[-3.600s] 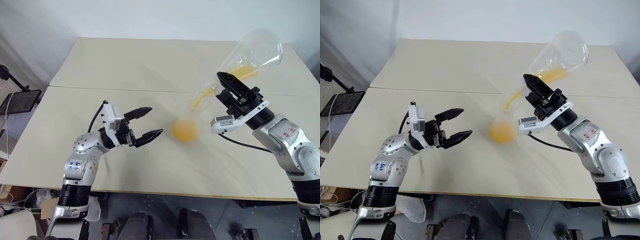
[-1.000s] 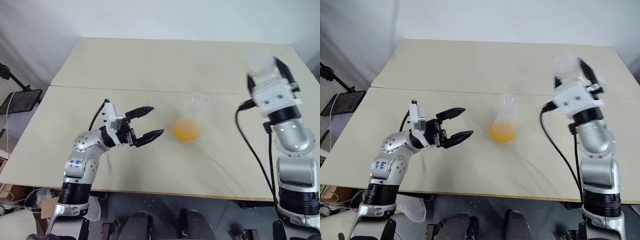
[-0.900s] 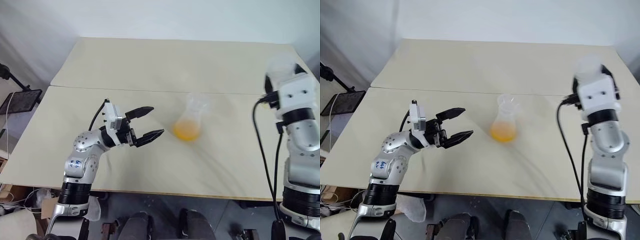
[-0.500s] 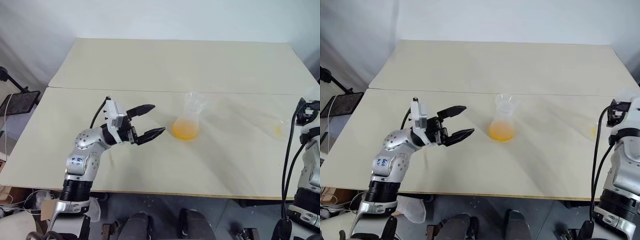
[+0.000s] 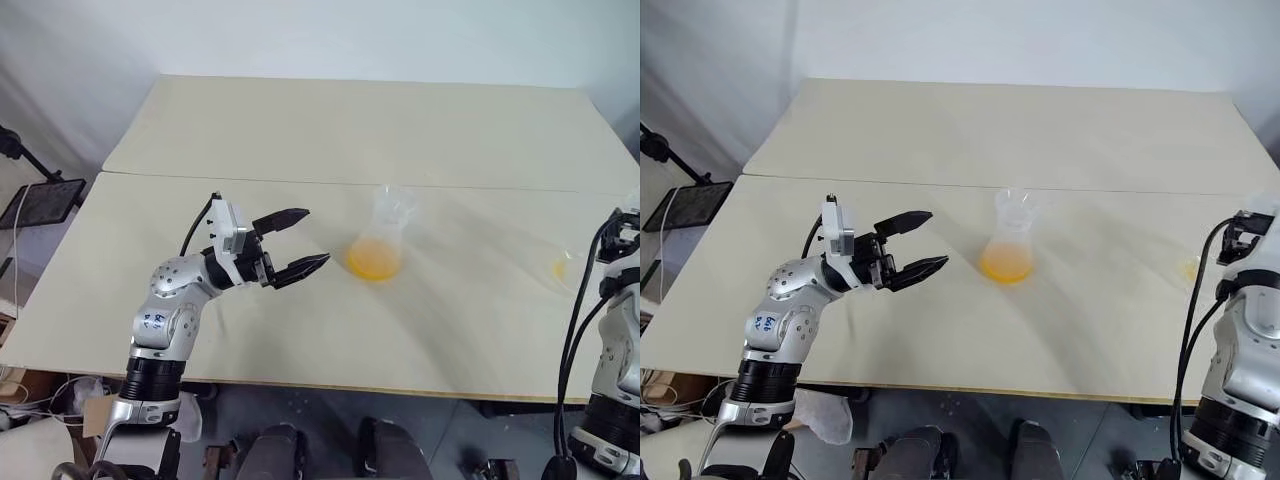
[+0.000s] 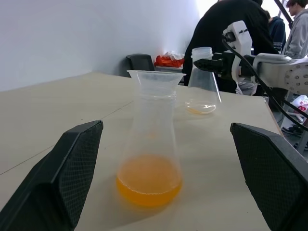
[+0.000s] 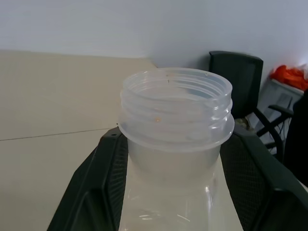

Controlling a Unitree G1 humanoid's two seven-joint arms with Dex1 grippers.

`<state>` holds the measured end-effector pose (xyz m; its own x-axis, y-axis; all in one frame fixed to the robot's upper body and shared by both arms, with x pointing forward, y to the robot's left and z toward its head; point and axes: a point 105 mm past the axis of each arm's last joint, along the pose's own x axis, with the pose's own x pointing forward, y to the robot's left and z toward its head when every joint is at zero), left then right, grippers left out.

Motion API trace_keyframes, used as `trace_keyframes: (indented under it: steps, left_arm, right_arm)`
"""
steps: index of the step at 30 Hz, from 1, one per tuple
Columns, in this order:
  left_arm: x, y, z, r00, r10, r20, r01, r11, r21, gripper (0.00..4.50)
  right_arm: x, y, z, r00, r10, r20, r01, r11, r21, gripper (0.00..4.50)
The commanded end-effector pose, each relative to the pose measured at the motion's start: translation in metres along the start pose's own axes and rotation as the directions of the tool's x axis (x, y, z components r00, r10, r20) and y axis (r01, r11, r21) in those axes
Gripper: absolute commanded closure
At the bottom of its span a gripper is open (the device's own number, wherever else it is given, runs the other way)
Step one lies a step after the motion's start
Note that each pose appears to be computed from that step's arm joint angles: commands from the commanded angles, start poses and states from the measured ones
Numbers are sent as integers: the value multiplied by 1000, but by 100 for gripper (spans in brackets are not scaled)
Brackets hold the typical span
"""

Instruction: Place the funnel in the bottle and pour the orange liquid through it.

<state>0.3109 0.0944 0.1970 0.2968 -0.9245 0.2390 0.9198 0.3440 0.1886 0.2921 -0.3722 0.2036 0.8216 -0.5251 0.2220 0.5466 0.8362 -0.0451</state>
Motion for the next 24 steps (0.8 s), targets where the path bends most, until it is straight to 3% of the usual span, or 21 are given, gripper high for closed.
trace_keyframes:
  steps: [1, 3, 4, 12, 24]
  left_arm:
    - [0, -1, 9, 1000, -16, 18, 15, 999, 36, 0]
    - [0, -2, 8, 1000, -20, 15, 20, 999, 31, 0]
    - [0, -2, 8, 1000, -21, 14, 21, 999, 30, 0]
    - [-2, 0, 6, 1000, -26, 6, 26, 999, 24, 0]
    - [-13, 5, -1, 998, -31, -53, 32, 999, 16, 0]
  right_arm:
    - [-11, -3, 8, 999, 16, 45, -18, 999, 46, 74]
    - [-16, 7, 13, 993, 86, 77, -90, 995, 49, 11]
    - [-18, 9, 15, 991, 105, 82, -109, 993, 46, 3]
    - [-26, -11, 27, 989, 78, 128, -76, 997, -18, 3]
    - [-57, -45, 45, 927, 315, 207, -307, 949, -66, 3]
